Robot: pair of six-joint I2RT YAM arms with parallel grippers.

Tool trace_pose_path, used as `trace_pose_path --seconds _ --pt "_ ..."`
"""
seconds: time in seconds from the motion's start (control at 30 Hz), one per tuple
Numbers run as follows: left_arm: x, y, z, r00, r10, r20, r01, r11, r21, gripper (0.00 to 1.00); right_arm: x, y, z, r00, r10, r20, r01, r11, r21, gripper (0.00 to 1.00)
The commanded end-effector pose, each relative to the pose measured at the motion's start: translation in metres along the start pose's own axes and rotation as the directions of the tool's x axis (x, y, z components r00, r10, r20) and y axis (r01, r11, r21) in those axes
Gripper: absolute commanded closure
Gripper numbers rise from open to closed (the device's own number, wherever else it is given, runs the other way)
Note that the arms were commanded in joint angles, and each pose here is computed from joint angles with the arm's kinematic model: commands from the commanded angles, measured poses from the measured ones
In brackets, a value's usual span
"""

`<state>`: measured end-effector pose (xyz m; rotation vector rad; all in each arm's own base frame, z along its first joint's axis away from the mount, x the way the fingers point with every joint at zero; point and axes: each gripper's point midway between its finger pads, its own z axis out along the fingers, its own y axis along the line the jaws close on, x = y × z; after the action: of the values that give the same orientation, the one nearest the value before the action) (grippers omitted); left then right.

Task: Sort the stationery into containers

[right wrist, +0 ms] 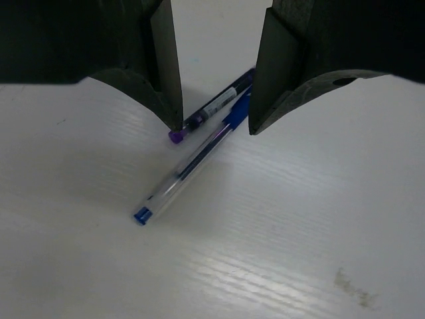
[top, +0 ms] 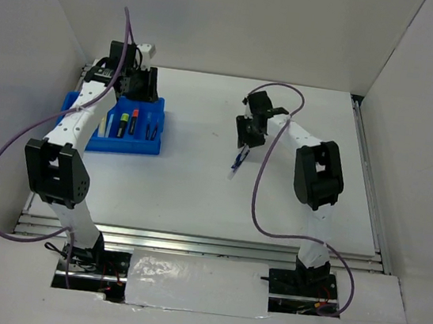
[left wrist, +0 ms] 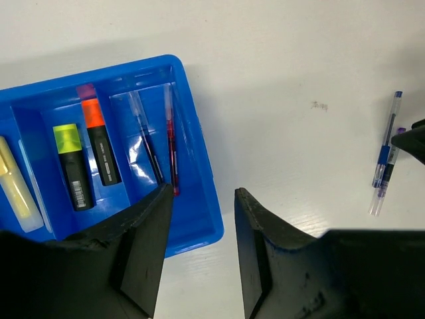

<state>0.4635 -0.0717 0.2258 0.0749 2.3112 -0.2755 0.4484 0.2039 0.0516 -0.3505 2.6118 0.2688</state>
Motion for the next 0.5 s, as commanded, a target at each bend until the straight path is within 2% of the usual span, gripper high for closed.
trace_pose_path --seconds 0.0,0.47 --pt "-0.007 -0.004 -0.009 0.999 -0.028 0.033 0.028 1.000 0.008 0.46 -0.016 -0.011 0.000 0.994 0.104 0.024 -0.105 0.994 0.026 0.49" --pt "-0.004 -0.006 -0.006 0.999 -0.043 0.013 0.043 0.999 0.018 0.46 -0.015 -0.010 0.028 0.993 0.121 -0.012 -0.121 0.992 0.028 0.56"
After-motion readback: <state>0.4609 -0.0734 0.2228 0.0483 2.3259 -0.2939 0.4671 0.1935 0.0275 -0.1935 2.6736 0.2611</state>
